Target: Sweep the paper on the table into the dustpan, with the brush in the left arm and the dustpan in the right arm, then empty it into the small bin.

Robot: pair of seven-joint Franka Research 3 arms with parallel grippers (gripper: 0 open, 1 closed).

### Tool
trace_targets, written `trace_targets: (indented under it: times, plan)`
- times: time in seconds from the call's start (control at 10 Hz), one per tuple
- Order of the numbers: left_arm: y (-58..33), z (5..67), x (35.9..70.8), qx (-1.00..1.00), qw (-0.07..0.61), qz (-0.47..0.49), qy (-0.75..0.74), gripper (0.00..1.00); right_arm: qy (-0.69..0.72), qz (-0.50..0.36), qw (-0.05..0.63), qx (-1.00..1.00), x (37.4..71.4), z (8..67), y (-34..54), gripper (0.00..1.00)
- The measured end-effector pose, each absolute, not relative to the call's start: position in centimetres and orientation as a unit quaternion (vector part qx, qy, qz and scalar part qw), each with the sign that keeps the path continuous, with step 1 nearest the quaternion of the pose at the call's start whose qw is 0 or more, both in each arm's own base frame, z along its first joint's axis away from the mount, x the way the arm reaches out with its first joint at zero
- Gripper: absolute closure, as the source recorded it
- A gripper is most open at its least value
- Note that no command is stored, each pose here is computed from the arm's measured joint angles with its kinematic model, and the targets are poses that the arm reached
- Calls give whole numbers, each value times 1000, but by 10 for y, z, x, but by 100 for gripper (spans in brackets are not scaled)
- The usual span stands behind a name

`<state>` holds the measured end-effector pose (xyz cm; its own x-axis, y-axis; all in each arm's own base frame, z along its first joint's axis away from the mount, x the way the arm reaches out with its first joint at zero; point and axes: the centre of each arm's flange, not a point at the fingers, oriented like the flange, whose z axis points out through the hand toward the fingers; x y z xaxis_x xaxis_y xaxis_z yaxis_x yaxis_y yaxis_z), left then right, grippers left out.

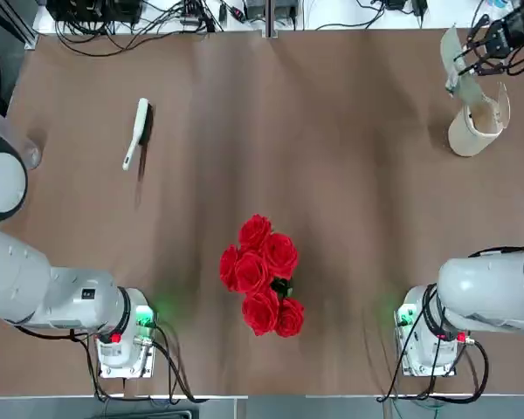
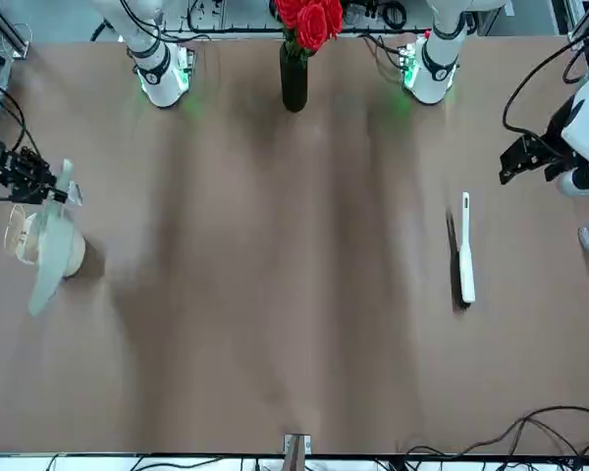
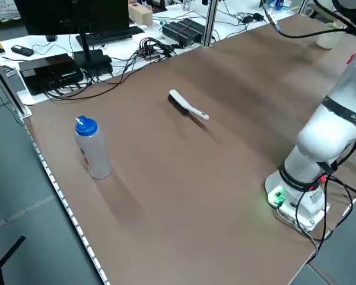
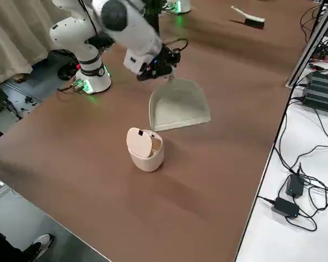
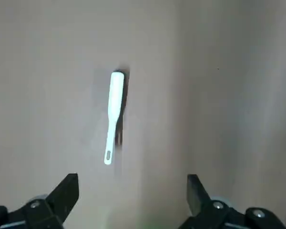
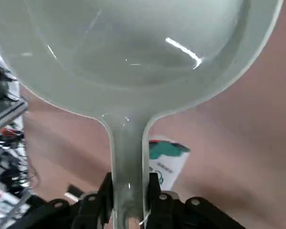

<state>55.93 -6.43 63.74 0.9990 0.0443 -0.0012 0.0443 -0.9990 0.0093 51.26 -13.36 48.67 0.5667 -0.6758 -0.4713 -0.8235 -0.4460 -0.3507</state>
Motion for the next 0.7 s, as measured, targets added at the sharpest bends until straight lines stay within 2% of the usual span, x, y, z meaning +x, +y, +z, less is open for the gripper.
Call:
trace_targets:
  times: [0.4,0.7]
  plan:
    - [-64,637,559,1000,5,0,23,0,360,115,239,-894,531,499,-62,67]
    - [-64,638,559,1000,5,0,23,0,169,59,198,-964,542,503,4,67]
